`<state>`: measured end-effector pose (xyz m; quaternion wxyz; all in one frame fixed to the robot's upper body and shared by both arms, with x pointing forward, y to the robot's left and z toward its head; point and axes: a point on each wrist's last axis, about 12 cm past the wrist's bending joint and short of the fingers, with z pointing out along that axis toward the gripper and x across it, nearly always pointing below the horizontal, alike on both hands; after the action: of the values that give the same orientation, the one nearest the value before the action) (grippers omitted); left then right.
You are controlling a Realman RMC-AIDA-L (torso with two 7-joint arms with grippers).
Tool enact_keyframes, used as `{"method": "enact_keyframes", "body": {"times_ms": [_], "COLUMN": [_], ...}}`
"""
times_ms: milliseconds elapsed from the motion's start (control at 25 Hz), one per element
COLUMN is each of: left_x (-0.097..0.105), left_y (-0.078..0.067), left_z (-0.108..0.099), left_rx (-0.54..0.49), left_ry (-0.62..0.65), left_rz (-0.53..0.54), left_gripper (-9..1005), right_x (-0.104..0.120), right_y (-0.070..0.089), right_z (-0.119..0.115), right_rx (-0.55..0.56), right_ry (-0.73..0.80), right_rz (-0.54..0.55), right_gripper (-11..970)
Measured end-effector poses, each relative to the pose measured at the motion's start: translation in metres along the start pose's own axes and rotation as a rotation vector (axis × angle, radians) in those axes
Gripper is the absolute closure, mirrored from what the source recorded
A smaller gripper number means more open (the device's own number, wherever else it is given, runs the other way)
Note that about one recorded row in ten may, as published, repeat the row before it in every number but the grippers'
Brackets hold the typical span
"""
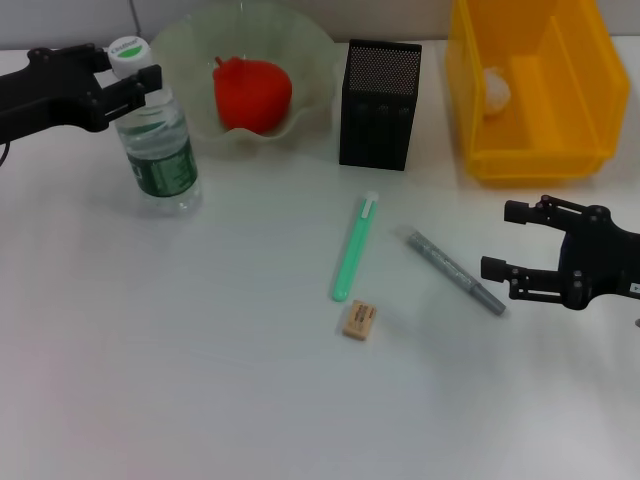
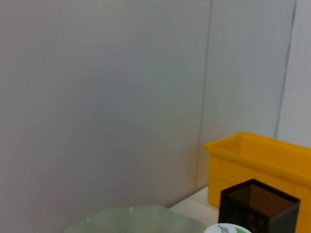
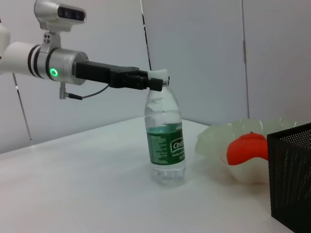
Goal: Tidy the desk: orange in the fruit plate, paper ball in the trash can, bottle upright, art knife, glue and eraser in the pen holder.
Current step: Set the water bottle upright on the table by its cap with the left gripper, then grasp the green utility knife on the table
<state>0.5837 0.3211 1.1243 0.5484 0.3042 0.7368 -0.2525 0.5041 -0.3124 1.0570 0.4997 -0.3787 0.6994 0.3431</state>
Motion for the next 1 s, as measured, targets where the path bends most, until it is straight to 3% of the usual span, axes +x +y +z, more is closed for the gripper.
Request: {"method": "enact_keyframes", "body": {"times_ms": [680, 1000], "left_x": [0.0075, 0.0086], "left_y": [0.0019, 0.0017], "left_z": [0.0047, 0.0062], "left_rx": [-0.058, -0.061], "left_ry": [-0.007, -0.002], "left_rz": [0.010, 0.009], "left_gripper": [550, 421], "right_x": [-0.0005, -0.0009], "right_y": [-0.0002, -0.0007], "right_z": [-0.0003, -0.0004], "right_rx": [0.002, 0.005], "right_ry": [-0.005, -0.007], "right_rz": [0.003, 0.004], "right_gripper": [185, 187]}}
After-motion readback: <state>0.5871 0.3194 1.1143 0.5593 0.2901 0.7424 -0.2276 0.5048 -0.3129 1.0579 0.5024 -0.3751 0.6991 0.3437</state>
